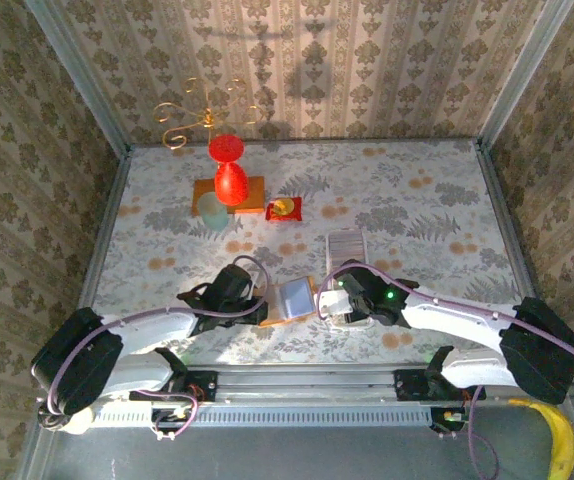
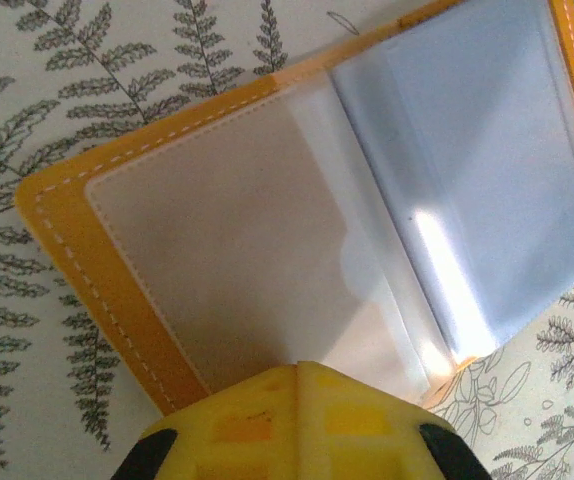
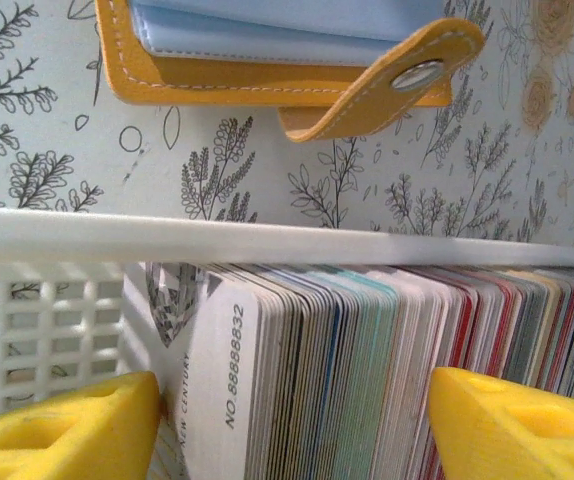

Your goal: Put the credit cards into the card holder

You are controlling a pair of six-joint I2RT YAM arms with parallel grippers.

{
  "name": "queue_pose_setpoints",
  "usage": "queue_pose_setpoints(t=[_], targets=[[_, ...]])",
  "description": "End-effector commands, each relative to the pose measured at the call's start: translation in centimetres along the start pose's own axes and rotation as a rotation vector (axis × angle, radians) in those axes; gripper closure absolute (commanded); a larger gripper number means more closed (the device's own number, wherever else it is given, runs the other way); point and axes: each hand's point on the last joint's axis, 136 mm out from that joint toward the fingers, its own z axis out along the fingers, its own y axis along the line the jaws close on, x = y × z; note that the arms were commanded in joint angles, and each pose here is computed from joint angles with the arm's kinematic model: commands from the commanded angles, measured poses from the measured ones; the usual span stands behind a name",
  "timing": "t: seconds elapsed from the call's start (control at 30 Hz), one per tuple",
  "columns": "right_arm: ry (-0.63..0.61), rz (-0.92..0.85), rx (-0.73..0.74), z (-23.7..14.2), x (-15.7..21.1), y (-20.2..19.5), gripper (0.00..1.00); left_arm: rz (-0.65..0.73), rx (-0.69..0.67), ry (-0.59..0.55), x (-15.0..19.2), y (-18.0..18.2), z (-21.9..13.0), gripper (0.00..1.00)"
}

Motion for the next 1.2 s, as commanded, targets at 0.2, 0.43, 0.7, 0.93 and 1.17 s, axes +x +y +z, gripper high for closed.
queue_pose_setpoints(t=[0.2, 0.43, 0.7, 0.93, 1.17], targets=[[-0.001, -0.020, 0.050, -0.2, -0.3, -1.8, 0.52, 0.011, -0.034, 0.061, 1.9, 1.4, -0.1, 1.00], [-0.017, -0.014, 0.046, -1.4, -0.3, -1.7, 0.60, 0.013, -0.036, 0.064, 1.9, 1.4, -0.1, 1.00], [-0.025, -0.009, 0.052, -2.0, -0.4, -1.7, 0.69, 0.019, -0.042, 0.067, 1.9, 1.4, -0.2, 1.00], [-0.031, 0.001, 0.069, -2.6, -0.4, -2.0, 0.74, 0.017, -0.045, 0.067, 1.9, 1.5, -0.3, 1.00], [-0.052, 0.033, 0.079, -3.8, -0.6, -2.0, 0.83, 0.016, -0.040, 0.056, 1.6, 1.3, -0.5, 1.00]])
